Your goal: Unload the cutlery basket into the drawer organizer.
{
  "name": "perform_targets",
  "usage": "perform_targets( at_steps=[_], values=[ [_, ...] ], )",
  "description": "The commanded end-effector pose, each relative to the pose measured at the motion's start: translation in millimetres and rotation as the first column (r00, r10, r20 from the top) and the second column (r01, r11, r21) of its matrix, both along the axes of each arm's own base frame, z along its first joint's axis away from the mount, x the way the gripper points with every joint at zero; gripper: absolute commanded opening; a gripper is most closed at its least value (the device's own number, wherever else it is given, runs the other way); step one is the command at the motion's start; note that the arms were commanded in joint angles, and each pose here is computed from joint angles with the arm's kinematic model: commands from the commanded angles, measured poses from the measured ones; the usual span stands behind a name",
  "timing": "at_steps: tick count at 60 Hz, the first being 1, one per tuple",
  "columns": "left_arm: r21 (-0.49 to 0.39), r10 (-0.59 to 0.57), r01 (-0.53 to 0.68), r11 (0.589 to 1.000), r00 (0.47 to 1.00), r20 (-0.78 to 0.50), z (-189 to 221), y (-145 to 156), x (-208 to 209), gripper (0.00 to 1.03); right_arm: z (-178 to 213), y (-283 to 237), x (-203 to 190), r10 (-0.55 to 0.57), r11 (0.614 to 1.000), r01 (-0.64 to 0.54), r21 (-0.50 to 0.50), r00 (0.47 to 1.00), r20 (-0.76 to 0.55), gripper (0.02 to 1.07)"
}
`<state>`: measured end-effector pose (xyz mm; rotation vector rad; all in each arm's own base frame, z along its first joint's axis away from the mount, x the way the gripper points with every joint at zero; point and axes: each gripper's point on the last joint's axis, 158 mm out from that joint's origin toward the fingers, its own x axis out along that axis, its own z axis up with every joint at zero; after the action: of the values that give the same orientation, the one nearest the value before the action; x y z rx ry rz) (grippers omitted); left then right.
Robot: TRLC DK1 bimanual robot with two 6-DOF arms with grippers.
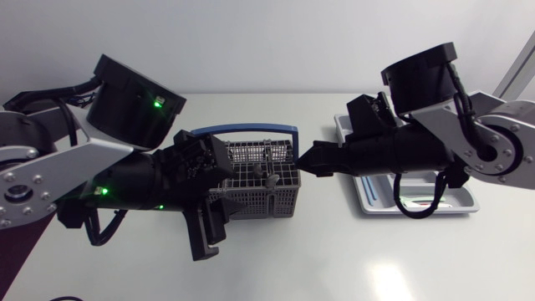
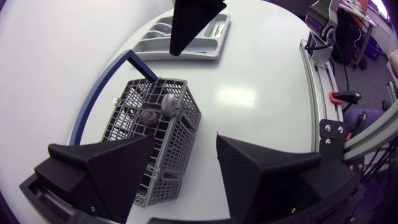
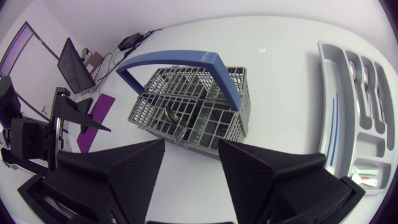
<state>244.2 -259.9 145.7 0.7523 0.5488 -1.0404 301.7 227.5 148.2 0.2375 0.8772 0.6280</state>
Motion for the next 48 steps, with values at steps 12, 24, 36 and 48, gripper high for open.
perform_targets(
  at_steps=[12, 24, 36, 48],
  values=[
    [0.018, -0.008, 0.008, 1.000, 1.000, 0.009, -3.8, 4.5, -2.5, 0.87, -6.7, 19.8, -4.9, -0.037, 0.994, 0.055, 0.095, 0.983, -0.182, 0.80],
    [0.024, 0.000, -0.001, 1.000, 1.000, 0.010, -5.2, 6.8, -1.0, 0.87, -28.5, 29.4, -9.7, -0.043, 0.995, 0.065, 0.070, 0.959, -0.280, 0.80],
    [0.027, 0.002, -0.002, 1.000, 1.000, 0.006, -7.4, 6.8, -0.2, 0.87, -30.2, 41.8, -5.1, -0.038, 0.993, 0.071, 0.098, 0.952, -0.304, 0.71],
    [0.032, 0.007, -0.007, 0.999, 1.000, 0.001, -11.2, 8.9, 0.0, 0.87, -28.1, 55.0, 6.8, -0.039, 0.983, 0.087, 0.163, 0.960, -0.278, 0.48]
  ],
)
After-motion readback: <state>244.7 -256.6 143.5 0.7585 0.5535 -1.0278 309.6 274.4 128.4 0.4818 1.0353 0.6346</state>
